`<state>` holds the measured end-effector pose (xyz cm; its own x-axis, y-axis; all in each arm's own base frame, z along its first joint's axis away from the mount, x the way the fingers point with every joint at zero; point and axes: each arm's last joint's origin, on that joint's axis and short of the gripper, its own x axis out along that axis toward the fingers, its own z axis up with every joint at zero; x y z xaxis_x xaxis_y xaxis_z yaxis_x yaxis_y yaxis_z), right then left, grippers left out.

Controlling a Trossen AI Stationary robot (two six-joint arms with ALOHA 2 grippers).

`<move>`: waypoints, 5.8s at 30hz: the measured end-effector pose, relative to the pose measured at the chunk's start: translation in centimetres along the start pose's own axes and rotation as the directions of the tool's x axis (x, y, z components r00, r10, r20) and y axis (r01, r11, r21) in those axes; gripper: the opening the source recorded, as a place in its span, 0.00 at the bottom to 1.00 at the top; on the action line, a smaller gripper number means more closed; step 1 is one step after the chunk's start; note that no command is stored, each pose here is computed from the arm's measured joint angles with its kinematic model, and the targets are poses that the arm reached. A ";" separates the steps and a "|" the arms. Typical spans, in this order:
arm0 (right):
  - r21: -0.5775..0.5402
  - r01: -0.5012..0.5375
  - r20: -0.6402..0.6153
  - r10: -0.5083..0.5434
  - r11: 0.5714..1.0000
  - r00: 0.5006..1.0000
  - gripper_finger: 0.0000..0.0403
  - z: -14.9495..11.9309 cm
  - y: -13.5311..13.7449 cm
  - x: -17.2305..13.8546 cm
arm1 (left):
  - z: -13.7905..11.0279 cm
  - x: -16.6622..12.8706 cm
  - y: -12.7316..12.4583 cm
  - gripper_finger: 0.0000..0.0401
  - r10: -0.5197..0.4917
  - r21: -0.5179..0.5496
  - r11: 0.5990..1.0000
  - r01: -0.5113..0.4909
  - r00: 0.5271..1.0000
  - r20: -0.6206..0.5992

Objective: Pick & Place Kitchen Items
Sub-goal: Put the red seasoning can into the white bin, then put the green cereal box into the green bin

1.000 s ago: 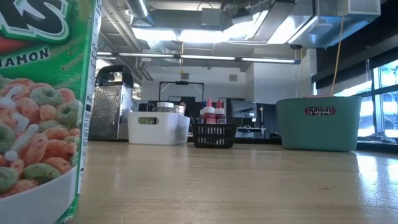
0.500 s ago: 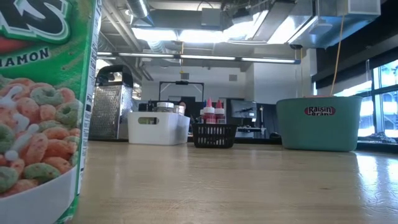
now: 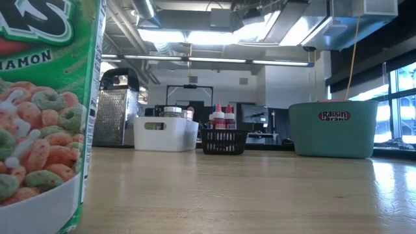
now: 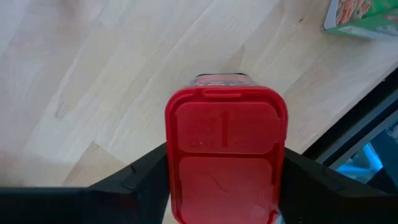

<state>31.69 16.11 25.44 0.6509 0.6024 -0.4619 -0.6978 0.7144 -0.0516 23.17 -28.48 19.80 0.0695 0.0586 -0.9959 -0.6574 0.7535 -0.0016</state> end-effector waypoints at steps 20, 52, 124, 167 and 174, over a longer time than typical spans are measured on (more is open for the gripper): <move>0.000 0.000 0.000 0.000 1.000 1.000 0.42 0.0 0.0 0.0 | 0.3 0.0 0.0 0.54 0.001 0.070 0.998 -0.001 1.000 0.001; -0.007 0.000 0.019 0.000 1.000 1.000 0.42 0.2 0.1 0.0 | 2.2 -2.7 0.8 0.54 -0.067 0.182 0.982 0.055 0.996 0.058; -0.226 -0.132 0.004 0.136 0.965 0.991 0.42 0.8 5.3 1.0 | 31.0 -5.3 31.4 0.55 -0.022 0.532 0.843 -0.087 0.980 0.196; -0.213 -0.139 -0.015 0.139 0.967 0.990 0.42 0.6 5.3 1.1 | 33.5 -0.8 31.3 0.72 -0.028 0.520 0.854 -0.031 0.994 0.107; -0.235 -0.136 -0.044 0.130 0.962 0.991 0.42 -0.2 4.8 1.9 | 33.7 -2.4 31.5 0.74 0.109 0.411 0.894 -0.177 0.977 0.182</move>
<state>29.51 20.62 24.14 0.5414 0.6739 -0.5028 -0.8305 0.5220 -0.1947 27.60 17.22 25.18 0.1328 0.2587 -0.9568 -0.2919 0.9327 0.2117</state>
